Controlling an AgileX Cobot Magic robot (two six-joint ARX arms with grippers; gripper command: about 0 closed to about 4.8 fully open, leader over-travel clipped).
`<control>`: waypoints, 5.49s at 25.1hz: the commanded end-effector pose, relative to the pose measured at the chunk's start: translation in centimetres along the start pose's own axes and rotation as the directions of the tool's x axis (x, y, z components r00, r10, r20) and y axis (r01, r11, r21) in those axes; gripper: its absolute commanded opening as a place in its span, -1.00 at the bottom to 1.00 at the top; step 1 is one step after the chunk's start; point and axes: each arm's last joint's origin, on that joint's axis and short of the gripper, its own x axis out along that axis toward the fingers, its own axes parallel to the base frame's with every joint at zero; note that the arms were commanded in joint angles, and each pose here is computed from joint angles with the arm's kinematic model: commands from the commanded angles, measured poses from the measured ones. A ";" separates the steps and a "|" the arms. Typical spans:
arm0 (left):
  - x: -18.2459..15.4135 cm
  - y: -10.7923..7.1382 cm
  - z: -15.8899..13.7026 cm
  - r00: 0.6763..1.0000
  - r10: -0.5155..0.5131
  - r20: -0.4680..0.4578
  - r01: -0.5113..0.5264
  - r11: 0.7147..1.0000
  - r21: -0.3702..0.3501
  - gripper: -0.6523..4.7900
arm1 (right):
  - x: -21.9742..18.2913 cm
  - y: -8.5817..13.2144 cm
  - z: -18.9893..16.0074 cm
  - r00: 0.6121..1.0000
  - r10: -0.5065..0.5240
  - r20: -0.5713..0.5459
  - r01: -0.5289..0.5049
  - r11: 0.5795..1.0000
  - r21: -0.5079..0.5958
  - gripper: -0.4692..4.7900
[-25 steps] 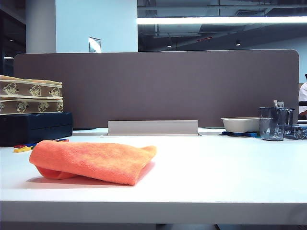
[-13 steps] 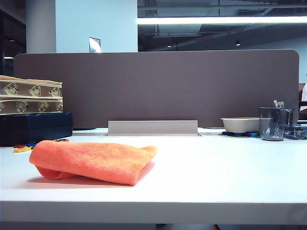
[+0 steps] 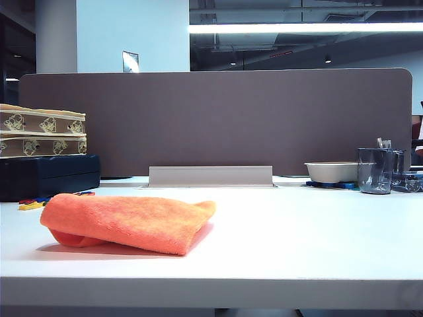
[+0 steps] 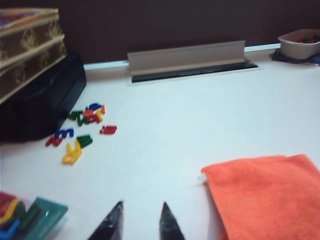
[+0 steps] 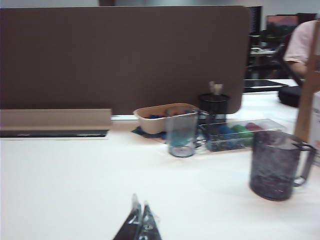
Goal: Use an orange cloth to wipe the letter magnets on the table away for a distance.
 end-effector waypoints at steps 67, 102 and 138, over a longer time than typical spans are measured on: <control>0.1 0.0 -3.6 0.999 0.054 -0.002 -0.054 0.998 -0.041 -0.43 | -0.1 0.3 -2.3 0.977 0.120 -0.174 -0.166 0.947 -0.275 -0.82; -0.3 3.0 -2.9 0.974 0.210 0.087 -0.202 0.975 -0.087 -0.43 | -0.1 0.3 -2.3 0.977 0.120 -0.174 -0.165 0.947 -0.275 -0.82; -0.4 3.6 -2.4 0.972 0.182 0.147 -0.170 0.982 -0.085 -0.43 | -0.1 0.3 -2.3 0.977 0.120 -0.174 -0.166 0.947 -0.275 -0.82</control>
